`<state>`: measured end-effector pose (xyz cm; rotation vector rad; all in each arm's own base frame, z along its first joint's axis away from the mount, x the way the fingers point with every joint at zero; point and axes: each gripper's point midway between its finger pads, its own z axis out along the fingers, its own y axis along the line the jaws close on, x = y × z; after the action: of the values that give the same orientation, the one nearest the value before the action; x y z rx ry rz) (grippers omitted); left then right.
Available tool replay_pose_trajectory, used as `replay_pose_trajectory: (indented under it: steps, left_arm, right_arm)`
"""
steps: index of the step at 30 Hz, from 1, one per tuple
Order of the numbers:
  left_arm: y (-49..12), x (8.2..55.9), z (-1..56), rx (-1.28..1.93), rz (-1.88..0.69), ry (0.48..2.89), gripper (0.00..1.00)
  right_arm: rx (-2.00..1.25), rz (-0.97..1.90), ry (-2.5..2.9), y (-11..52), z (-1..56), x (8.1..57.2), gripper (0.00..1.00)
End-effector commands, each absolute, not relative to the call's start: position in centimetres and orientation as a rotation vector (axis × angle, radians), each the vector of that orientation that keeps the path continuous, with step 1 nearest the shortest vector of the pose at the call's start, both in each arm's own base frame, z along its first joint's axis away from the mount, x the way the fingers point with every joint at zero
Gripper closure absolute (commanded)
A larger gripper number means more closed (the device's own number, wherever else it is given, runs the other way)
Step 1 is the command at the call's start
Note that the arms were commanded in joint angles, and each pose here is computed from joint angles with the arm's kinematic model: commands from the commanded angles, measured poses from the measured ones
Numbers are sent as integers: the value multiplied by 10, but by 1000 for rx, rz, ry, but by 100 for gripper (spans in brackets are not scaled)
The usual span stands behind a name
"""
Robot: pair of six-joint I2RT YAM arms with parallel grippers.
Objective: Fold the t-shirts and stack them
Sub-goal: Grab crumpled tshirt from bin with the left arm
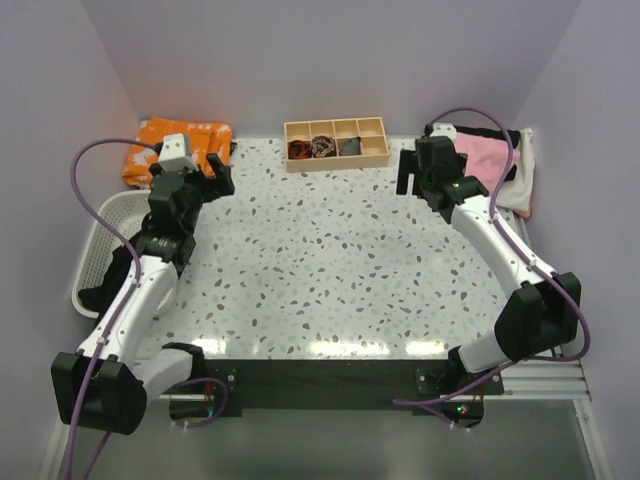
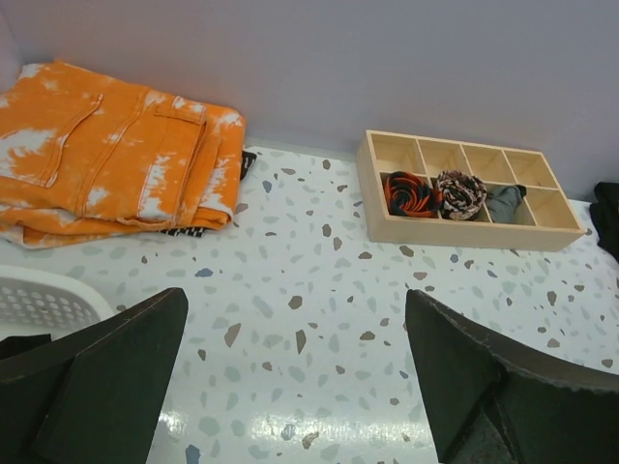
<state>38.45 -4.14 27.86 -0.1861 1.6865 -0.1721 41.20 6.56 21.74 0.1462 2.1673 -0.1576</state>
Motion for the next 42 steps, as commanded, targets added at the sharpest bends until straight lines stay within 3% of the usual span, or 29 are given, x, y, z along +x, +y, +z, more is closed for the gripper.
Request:
replay_pose_trajectory:
  steps: [1, 8, 17, 31, 42]
  left_arm:
    - [-19, 397, 317, -309, -85, 1624, 0]
    - [7, 392, 290, -449, 78, 1787, 0]
    - [63, 356, 234, -877, 197, 1853, 0]
    - [99, 327, 134, -1060, 249, 2051, 4]
    - [92, 338, 94, -1062, 221, 2153, 48]
  right_arm:
    - [136, -214, 2173, 58, 223, 406, 1]
    - [137, -246, 2217, 56, 214, 407, 1]
    - [150, -299, 2270, 52, 200, 405, 1]
    - [135, -265, 2329, 61, 179, 410, 1]
    - [123, -263, 2373, 65, 165, 412, 1]
